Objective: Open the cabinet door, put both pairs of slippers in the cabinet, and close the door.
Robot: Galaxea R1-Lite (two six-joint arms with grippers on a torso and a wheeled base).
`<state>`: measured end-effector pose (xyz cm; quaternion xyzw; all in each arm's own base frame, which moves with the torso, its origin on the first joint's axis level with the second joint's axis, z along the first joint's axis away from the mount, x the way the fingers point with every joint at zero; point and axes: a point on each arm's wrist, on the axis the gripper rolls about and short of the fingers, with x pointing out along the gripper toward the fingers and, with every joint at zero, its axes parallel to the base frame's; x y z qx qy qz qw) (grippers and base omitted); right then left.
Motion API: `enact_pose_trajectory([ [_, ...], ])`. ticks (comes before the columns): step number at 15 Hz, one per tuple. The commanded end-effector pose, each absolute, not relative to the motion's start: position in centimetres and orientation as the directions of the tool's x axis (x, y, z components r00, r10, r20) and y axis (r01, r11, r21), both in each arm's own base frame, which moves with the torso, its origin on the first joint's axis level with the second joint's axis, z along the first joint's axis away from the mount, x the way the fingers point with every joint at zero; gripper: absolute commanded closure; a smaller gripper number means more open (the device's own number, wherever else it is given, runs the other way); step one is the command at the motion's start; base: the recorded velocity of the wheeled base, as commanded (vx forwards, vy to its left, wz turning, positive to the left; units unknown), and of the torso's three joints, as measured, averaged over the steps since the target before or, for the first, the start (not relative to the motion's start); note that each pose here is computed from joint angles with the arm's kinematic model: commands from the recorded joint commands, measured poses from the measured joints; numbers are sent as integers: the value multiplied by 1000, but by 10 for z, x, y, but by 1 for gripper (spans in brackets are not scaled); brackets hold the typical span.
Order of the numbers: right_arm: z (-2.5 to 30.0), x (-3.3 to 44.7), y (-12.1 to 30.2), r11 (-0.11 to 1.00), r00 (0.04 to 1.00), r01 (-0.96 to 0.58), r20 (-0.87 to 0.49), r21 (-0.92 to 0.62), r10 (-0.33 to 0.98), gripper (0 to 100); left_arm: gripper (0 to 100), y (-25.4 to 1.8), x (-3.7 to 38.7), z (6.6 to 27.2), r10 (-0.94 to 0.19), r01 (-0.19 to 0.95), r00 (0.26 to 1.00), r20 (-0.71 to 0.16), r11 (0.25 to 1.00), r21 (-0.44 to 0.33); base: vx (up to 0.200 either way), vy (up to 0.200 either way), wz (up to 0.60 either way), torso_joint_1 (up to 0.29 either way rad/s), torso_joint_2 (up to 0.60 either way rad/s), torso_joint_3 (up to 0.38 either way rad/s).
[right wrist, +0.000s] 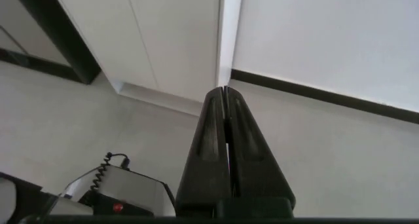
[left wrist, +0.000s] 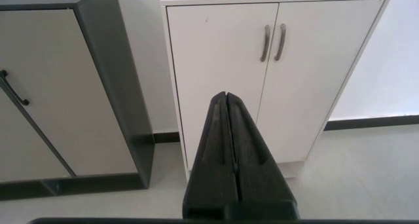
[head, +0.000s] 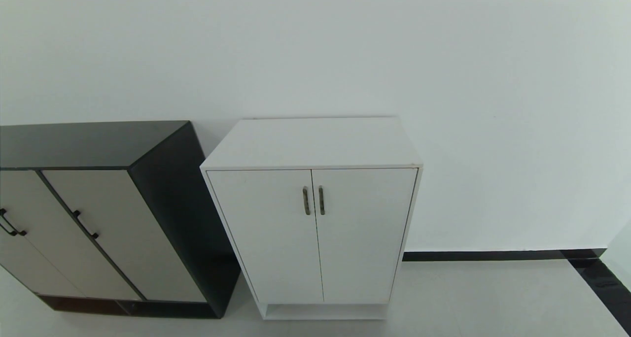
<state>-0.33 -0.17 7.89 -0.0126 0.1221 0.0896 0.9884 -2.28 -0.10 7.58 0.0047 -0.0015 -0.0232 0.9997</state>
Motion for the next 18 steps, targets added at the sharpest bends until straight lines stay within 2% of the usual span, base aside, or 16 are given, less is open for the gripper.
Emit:
enact_pose_trajectory([
  [1, 79, -6, -1, 999, 975, -40, -217, -10, 36, 100, 100, -1, -23, 76, -46, 46, 999, 3, 999, 9, 0, 0, 0, 0, 0, 0],
  [4, 78, -14, -1, 1000, 994, 4, -109, -6, -5, 100, 100, -1, -23, 76, -46, 46, 999, 3, 999, 9, 0, 0, 0, 0, 0, 0],
  [9, 76, -22, -1, 999, 999, 35, -3, -2, -35, 100, 100, -1, -23, 76, -46, 46, 999, 3, 999, 9, 0, 0, 0, 0, 0, 0],
  [18, 76, -23, -1, 999, 999, 35, 2, 0, -35, 100, 100, -1, -23, 76, -46, 46, 999, 2, 999, 11, 0, 0, 0, 0, 0, 0],
])
